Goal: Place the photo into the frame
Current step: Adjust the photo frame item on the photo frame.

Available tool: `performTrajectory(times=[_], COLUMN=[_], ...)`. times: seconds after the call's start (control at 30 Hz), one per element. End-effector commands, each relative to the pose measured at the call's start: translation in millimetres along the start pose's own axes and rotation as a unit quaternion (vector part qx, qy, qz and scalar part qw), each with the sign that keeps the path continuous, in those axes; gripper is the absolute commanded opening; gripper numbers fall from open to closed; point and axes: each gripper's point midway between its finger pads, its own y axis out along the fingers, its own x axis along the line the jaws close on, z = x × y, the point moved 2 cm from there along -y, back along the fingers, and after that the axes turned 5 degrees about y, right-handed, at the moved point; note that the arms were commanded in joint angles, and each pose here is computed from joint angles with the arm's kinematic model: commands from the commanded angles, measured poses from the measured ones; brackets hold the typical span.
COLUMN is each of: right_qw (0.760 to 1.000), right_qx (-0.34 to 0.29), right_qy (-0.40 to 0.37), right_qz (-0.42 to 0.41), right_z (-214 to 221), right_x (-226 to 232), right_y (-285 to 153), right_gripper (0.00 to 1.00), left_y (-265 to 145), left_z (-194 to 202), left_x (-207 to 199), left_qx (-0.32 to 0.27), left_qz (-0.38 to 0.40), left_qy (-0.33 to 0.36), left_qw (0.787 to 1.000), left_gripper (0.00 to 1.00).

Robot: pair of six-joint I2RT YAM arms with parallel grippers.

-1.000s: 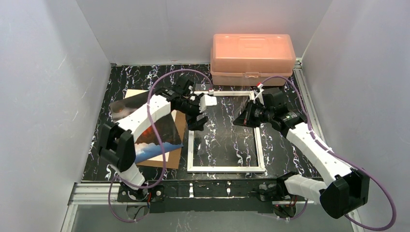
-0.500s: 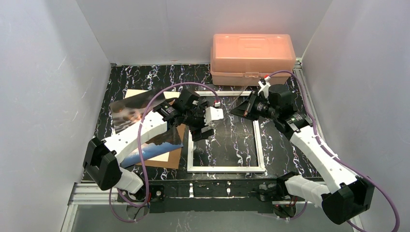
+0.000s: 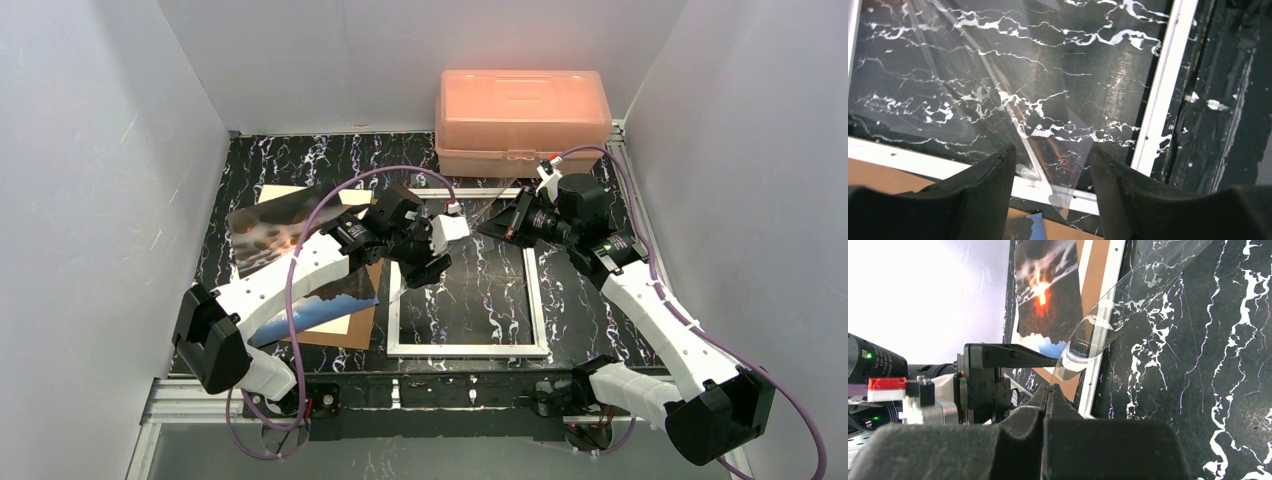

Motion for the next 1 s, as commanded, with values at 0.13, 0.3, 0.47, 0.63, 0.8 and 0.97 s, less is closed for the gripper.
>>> performTrajectory(times=[0.13,0.3,0.47,0.63,0.8,0.97], right_qw=[1.0,0.999,0.996,0.988,0.976,0.959], right_qx=[-0.02,0.011,0.029,0.03,0.017,-0.002], right_qy=[-0.004,0.017,0.043,0.087,0.146,0.162], right_qz=[0.001,0.043,0.075,0.124,0.161,0.232], right_z=[-8.4,3.8,11.1,4.3,-2.9,-7.5], right_x=[5.9,-13.2,-30.9,-62.1,-98.3,-137.1], right_y=[-7.0,-10.6,-15.6,-37.1,-45.8,-46.0], right_gripper=[0.25,0.49,0.69,0.86,0.94,0.96], left_y=[-8.6,-2.0,11.2,13.4,12.4,13.2], left_z=[-5.5,9.3,23.1,27.5,33.9,38.0], left_x=[17.4,9.3,9.2,5.3,-5.5,-7.2], left_qx=[-0.005,0.01,0.031,0.035,0.037,0.045], left_qz=[-0.071,-0.062,-0.054,-0.043,-0.028,-0.026], left_qy=[0.008,0.012,0.012,0.019,0.034,0.03], left_qw=[0.997,0.998,0.998,0.998,0.998,0.998], left_gripper=[0.34,0.23,0.0,0.0,0.0,0.0])
